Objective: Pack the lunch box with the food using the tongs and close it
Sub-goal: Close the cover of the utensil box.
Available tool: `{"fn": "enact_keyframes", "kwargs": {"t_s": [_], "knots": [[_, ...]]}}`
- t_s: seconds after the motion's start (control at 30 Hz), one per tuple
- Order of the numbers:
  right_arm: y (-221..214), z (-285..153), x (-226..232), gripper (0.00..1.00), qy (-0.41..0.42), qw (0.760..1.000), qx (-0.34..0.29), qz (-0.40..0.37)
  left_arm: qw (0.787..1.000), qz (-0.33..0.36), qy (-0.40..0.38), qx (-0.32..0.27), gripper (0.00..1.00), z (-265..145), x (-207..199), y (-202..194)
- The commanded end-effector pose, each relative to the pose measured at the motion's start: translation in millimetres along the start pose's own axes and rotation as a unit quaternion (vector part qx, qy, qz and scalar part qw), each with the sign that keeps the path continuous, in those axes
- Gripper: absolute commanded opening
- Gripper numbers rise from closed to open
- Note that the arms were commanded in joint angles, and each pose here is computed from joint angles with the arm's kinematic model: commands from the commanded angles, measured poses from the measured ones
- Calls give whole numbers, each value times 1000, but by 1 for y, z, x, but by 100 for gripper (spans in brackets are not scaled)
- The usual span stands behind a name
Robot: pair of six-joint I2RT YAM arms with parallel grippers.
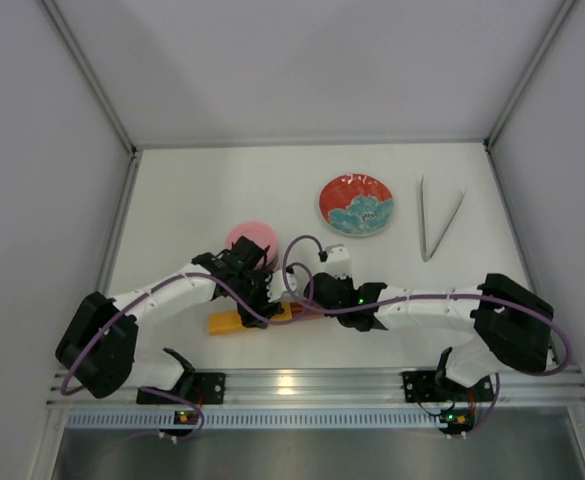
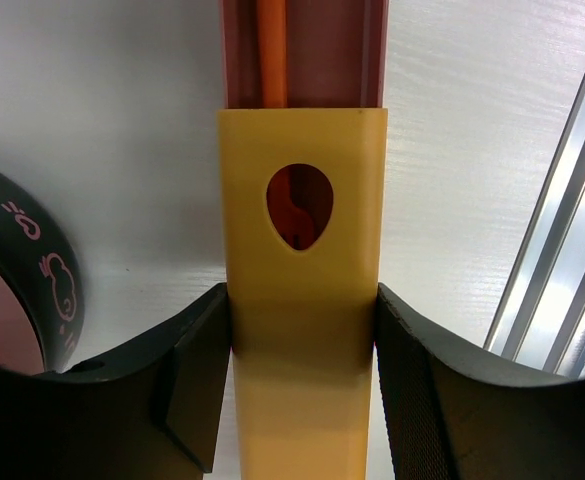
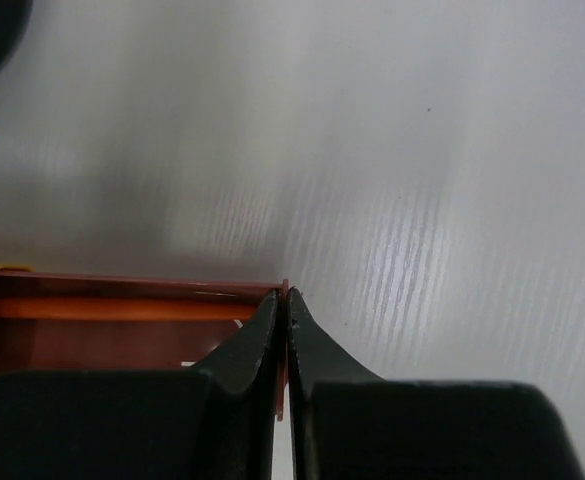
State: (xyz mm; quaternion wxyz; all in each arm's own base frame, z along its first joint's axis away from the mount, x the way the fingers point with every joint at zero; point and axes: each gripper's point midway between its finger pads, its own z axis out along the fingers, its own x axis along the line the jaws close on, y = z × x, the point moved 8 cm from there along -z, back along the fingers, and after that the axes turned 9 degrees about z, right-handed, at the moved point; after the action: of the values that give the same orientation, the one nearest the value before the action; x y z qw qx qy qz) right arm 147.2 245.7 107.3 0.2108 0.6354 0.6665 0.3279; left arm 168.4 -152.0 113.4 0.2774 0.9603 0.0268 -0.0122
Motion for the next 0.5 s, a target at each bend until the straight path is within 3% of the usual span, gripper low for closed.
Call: {"fn": "enact_keyframes", "kwargs": {"t_s": [0.0,0.17,0.33,0.47], "knots": [[6,-7,48,0,126,992,15,17,996,15,60,-70,0,-3,26,34],[8,-16,49,4,163,986,15,22,995,8,68,-76,0,-7,29,39],[13,-29,37,37,157,987,7,35,997,1,56,-60,0,-4,19,28],[15,-36,28,45,143,989,12,40,997,-13,52,-53,0,-2,14,21]]}}
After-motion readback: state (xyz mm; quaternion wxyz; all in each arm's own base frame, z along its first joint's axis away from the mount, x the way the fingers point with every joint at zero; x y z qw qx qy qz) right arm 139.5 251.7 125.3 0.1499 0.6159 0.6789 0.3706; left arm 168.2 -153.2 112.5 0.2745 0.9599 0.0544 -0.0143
